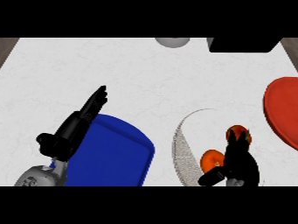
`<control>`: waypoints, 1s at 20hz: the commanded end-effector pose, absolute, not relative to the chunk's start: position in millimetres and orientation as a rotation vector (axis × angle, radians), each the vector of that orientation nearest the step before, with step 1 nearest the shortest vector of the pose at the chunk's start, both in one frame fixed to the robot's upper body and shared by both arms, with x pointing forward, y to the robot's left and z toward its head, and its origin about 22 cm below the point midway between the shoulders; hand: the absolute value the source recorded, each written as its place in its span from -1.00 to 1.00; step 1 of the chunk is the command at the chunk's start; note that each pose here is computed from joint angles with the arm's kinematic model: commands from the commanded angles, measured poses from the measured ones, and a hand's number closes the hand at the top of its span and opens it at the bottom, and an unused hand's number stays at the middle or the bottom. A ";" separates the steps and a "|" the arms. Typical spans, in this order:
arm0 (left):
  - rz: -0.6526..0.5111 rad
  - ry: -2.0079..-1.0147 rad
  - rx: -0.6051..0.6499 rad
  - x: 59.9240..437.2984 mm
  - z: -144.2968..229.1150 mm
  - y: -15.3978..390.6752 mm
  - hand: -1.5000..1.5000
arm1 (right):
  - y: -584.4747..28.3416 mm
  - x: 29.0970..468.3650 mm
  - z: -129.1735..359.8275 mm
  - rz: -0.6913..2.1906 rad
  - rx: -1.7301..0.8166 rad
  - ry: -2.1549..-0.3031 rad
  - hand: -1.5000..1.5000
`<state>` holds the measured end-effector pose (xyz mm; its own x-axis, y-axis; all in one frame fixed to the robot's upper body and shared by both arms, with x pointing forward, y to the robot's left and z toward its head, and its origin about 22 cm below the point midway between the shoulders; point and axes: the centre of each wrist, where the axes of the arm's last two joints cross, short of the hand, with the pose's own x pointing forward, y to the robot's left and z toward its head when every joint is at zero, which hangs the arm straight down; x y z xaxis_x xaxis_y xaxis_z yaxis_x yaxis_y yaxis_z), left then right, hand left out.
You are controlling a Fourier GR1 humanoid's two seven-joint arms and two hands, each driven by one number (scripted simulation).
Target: Pick the squash from the placemat and place it in the bowl
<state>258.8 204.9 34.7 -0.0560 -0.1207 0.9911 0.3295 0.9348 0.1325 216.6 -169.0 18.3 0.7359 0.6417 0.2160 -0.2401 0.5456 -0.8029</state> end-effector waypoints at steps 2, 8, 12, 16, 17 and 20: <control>-0.380 -1.576 -0.170 257.6 22.5 192.0 0.00 | -167.1 232.0 0.3 0.546 -0.859 -0.491 1.00; -0.395 -1.588 -0.180 264.3 32.2 180.5 0.00 | -188.1 232.7 -6.0 0.521 -0.947 -0.548 1.00; -0.368 -1.580 -0.167 272.1 46.7 189.2 0.00 | -173.1 231.4 6.0 0.539 -0.981 -0.552 1.00; -0.381 -1.577 -0.165 261.2 28.2 199.8 0.00 | -190.1 205.7 -6.4 0.840 -0.896 -0.708 1.00; -0.382 -1.588 -0.182 269.2 42.7 199.0 0.00 | -186.9 216.7 3.5 0.951 -0.872 -0.782 1.00; -0.406 -1.581 -0.179 266.7 30.9 200.0 0.00 | -181.3 203.5 13.5 1.303 -0.737 -0.984 1.00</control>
<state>266.2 202.4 34.5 -0.0575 -0.1201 0.9911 0.3446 0.9293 0.1326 215.3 -184.5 14.6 0.3352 0.9223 0.1925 -0.3009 0.2984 -0.9058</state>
